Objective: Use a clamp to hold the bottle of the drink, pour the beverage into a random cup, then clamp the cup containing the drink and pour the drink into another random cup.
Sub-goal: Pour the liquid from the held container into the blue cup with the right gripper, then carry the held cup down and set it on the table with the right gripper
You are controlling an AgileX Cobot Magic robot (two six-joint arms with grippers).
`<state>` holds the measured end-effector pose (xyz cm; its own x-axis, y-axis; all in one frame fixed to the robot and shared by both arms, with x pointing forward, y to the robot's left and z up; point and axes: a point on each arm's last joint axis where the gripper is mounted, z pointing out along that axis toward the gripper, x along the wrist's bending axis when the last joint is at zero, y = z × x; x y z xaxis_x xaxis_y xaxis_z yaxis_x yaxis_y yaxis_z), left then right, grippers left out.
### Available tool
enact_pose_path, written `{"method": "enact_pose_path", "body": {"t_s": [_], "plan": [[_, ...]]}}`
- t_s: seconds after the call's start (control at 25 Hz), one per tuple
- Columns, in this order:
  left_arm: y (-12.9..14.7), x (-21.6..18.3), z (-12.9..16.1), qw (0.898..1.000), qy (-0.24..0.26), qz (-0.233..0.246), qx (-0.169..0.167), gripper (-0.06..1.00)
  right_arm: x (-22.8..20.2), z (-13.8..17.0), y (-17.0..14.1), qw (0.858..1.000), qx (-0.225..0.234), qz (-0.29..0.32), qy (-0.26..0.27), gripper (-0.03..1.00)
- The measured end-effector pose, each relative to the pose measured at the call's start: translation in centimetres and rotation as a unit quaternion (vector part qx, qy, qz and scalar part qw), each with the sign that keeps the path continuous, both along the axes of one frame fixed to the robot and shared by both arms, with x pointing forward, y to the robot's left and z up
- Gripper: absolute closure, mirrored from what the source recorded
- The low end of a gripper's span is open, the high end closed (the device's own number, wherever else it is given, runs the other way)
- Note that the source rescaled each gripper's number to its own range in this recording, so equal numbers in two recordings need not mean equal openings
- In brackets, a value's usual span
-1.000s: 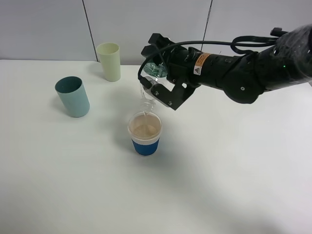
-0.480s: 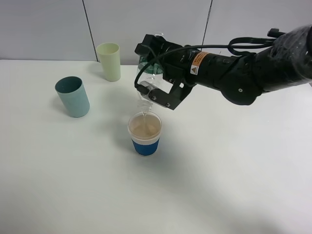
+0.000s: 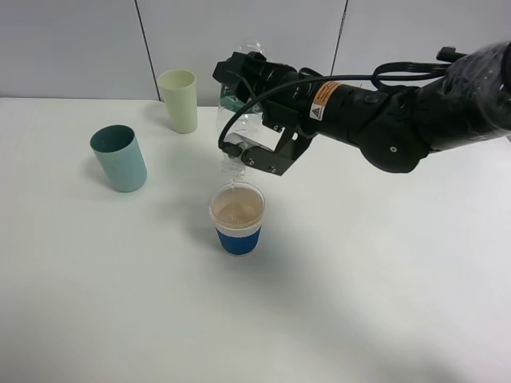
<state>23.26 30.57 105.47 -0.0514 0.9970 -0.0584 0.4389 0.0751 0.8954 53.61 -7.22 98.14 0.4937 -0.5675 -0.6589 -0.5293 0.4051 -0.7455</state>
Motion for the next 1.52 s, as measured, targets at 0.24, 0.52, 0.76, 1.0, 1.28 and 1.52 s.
{"method": "enact_pose_path", "body": {"t_s": [0.24,0.52,0.76,1.0,1.28,1.52], "plan": [[0.0,0.0,0.0,1.0,0.0,0.0,0.0,-0.06,-0.1,0.0,0.1,1.0,-0.006,0.003,-0.006,0.97],[0.0,0.0,0.0,1.0,0.0,0.0,0.0,-0.06,-0.1,0.0,0.2,1.0,0.016,-0.003,0.016,0.97],[0.0,0.0,0.0,1.0,0.0,0.0,0.0,-0.06,0.3,0.0,-0.2,0.971,0.167,-0.053,0.162,0.97],[0.0,0.0,0.0,1.0,0.0,0.0,0.0,-0.06,0.8,0.0,-0.9,0.878,0.349,-0.118,0.306,0.97],[0.0,0.0,0.0,1.0,0.0,0.0,0.0,-0.06,1.5,-1.4,-2.3,0.763,0.435,-0.209,0.431,0.97],[0.0,0.0,0.0,1.0,0.0,0.0,0.0,-0.06,2.1,-2.1,-3.7,0.625,0.531,-0.251,0.514,0.97]]}}
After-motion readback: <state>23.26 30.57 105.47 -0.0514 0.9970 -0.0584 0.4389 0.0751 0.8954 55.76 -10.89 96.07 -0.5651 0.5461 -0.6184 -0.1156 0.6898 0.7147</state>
